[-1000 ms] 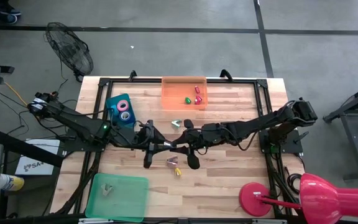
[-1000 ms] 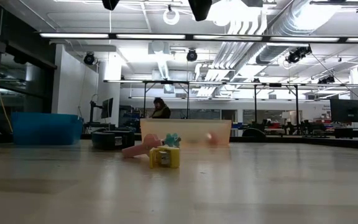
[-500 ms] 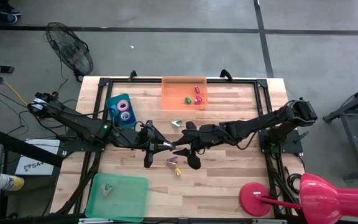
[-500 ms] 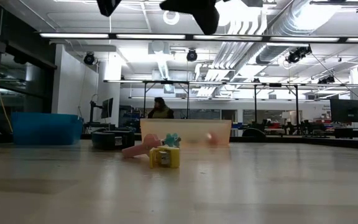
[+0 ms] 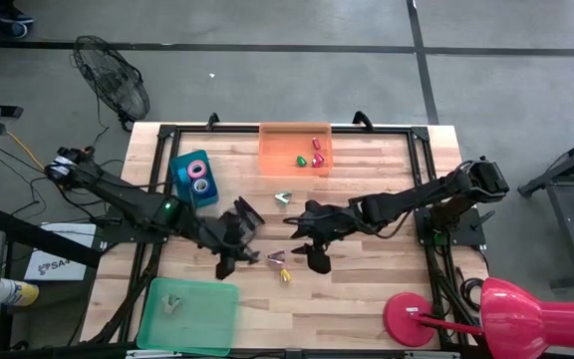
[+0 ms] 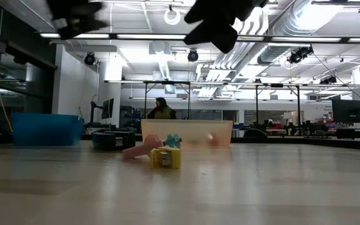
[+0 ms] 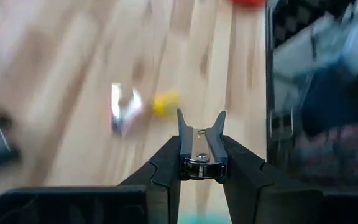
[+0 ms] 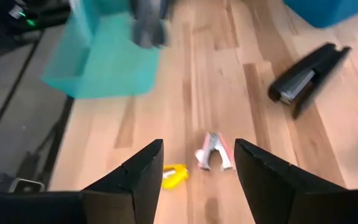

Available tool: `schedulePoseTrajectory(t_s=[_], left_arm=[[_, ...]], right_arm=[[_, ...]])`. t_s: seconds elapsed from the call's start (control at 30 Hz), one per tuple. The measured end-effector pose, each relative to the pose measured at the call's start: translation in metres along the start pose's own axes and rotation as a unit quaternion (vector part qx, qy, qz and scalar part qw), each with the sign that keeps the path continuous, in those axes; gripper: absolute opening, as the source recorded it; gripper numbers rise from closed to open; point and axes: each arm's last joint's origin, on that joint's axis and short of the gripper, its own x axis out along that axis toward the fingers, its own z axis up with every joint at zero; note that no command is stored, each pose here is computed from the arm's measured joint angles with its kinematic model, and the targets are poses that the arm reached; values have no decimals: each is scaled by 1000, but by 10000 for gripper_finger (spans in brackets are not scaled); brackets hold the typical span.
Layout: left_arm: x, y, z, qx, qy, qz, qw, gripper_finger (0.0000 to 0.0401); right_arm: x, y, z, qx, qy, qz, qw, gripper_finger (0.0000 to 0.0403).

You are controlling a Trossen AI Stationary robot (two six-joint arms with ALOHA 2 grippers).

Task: Pick and place Stapler, Stapler remover, tape
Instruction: Put the black staple remover into the green bin

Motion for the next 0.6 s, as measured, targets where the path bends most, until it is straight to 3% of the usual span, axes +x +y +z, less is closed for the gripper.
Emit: schedulePoseTrajectory(t_s=[0.23, 0.4, 0.6], left_arm=[[-8, -20, -43, -39, 109, 20, 993, 80], [-19, -40, -70, -73, 125, 20, 989, 80], [-24, -54, -103, -114, 139, 58, 982, 80]], right_arm=[[0, -3, -6, 0, 26, -25, 999, 189], [0, -4, -6, -1, 24, -35, 999, 189], [0, -4, -6, -1, 22, -45, 999, 189]])
